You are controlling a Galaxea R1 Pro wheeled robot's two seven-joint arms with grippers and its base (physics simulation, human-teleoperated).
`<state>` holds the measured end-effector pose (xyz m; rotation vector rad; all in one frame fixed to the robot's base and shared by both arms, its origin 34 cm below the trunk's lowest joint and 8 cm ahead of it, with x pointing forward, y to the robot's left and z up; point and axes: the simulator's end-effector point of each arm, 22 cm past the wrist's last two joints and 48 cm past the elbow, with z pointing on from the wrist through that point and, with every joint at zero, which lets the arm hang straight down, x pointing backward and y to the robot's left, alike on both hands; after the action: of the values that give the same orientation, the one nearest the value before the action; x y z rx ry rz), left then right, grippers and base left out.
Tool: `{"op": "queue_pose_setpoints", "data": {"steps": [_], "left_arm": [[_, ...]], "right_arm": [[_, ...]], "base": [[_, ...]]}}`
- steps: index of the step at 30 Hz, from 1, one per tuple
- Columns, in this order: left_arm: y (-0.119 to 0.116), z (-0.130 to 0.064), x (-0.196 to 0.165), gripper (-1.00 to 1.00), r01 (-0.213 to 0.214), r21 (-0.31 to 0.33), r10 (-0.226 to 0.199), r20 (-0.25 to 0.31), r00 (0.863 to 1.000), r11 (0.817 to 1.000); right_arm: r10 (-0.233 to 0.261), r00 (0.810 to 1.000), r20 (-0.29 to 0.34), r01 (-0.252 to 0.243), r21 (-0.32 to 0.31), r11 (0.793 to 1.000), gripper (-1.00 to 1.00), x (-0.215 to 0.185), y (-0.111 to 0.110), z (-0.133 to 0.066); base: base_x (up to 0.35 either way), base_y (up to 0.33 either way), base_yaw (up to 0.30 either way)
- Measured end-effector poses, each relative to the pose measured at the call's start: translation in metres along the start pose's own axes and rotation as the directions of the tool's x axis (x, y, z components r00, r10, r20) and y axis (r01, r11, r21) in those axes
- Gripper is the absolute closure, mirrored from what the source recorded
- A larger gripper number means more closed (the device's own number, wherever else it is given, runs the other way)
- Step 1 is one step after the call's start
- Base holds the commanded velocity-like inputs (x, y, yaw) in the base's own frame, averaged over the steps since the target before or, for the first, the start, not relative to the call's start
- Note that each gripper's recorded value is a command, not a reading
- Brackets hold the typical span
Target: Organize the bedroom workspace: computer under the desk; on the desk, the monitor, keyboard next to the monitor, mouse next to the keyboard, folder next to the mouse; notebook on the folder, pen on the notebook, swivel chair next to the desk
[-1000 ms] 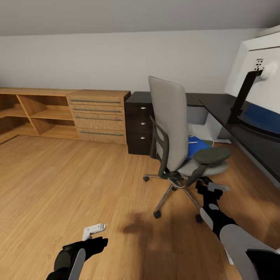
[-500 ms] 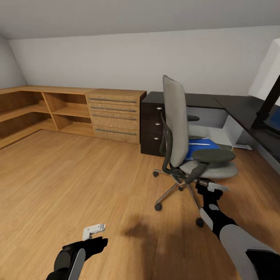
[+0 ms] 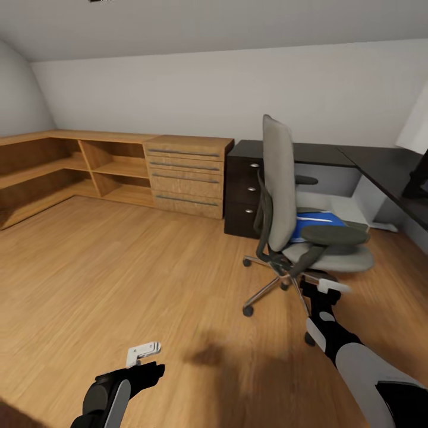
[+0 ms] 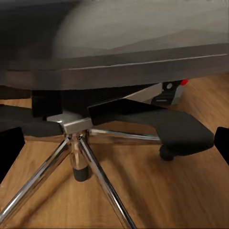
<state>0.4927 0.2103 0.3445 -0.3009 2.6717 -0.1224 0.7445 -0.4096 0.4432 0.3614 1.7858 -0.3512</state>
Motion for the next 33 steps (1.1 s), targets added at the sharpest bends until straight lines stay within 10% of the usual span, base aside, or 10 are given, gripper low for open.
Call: {"op": "queue_pose_setpoints", "data": {"steps": [18,33], "left_arm": [[-0.0007,0.0016,0.0028,-1.0,0.0,0.002,0.0,-0.007,1.0,1.0],[-0.0008,0.0011,0.0023,-1.0,-0.001,0.001,0.001,-0.005,1.0,1.0]], "right_arm": [[0.0,1.0,0.002,0.0,0.0,1.0,-1.0,-0.0005,0.0,0.0],[-0.003,1.0,0.005,0.003,-0.001,1.0,-1.0,-0.0027,0.0002,-0.0001]], "base": [[-0.001,-0.001,0.265],[-0.228,-0.076,-0.037]]}}
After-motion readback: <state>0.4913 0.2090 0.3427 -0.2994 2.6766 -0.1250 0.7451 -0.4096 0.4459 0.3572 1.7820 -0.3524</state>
